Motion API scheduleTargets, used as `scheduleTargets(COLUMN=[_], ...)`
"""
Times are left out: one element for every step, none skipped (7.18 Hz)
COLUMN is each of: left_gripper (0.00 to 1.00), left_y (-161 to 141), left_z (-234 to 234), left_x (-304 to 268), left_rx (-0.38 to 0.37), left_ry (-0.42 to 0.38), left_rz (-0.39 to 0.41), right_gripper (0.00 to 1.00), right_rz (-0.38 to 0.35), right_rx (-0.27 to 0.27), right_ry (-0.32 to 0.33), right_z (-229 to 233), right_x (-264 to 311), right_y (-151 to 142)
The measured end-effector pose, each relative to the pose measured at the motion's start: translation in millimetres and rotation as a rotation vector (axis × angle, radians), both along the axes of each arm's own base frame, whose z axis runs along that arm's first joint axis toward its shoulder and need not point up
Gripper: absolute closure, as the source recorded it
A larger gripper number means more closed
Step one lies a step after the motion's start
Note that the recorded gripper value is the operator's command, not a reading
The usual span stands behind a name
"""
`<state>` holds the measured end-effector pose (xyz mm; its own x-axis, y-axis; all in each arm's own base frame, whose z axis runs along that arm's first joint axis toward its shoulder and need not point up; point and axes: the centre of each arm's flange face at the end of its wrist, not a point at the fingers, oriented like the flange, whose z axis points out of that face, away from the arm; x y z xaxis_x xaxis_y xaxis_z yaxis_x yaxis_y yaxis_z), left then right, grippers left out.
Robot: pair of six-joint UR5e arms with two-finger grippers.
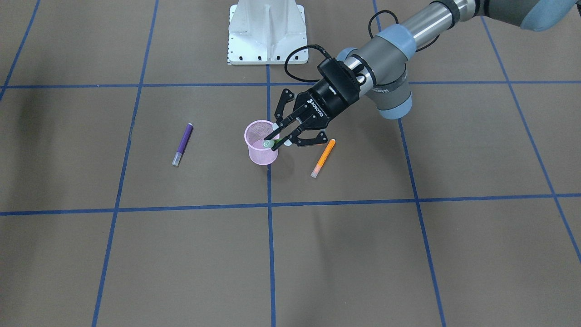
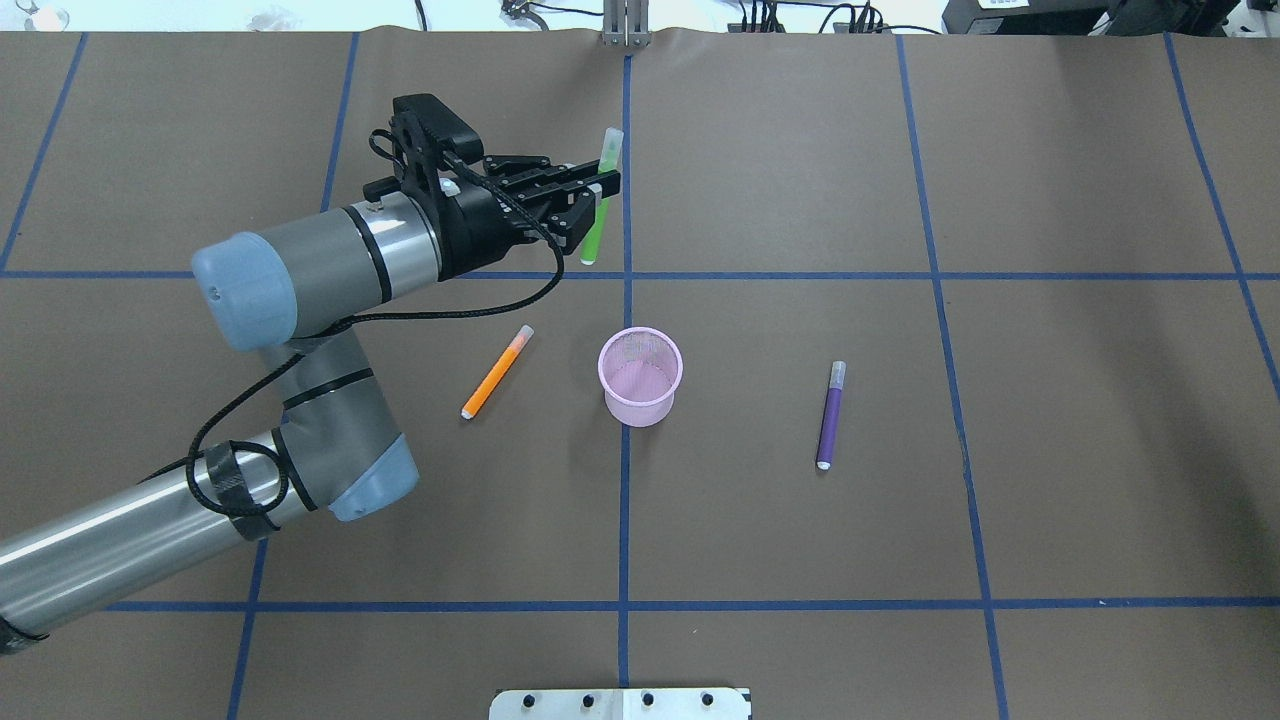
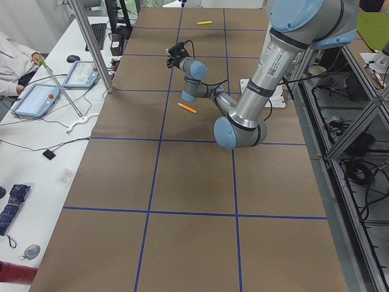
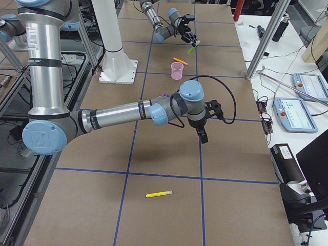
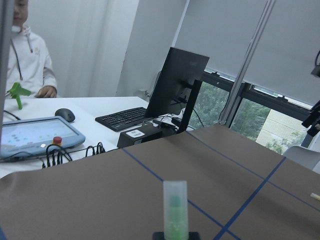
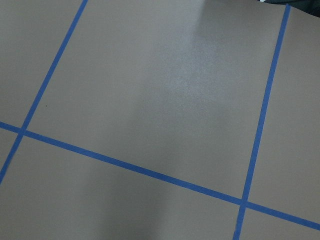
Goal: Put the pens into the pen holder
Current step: 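Lift the green marker upright and carry it over the cup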
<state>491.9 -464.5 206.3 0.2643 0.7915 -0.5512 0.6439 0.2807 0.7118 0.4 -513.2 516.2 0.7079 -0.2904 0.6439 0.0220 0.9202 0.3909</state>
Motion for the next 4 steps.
scheduleTargets(left_gripper=[1.00, 1.00, 1.00, 1.00], left_y=[14, 29, 46, 60], left_z=[13, 21, 25, 29], left_x=[20, 36, 49, 61], left_rx=[0.011, 0.012, 0.016, 0.017], left_ry=[0.009, 0.014, 0.016, 0.014], left_rz=[-0.006, 0.001, 0.013, 0.022], right_gripper=[0.00, 0.00, 0.00, 0.00], right_rz=[0.000, -0.001, 0.000, -0.001], right_rx=[0.001, 0.002, 0.001, 0.001], right_ry=[0.000, 0.000, 0.001, 0.001], right_z=[-1, -1, -1, -1], right_x=[0, 0, 0, -1], right_y=[0, 0, -1, -1])
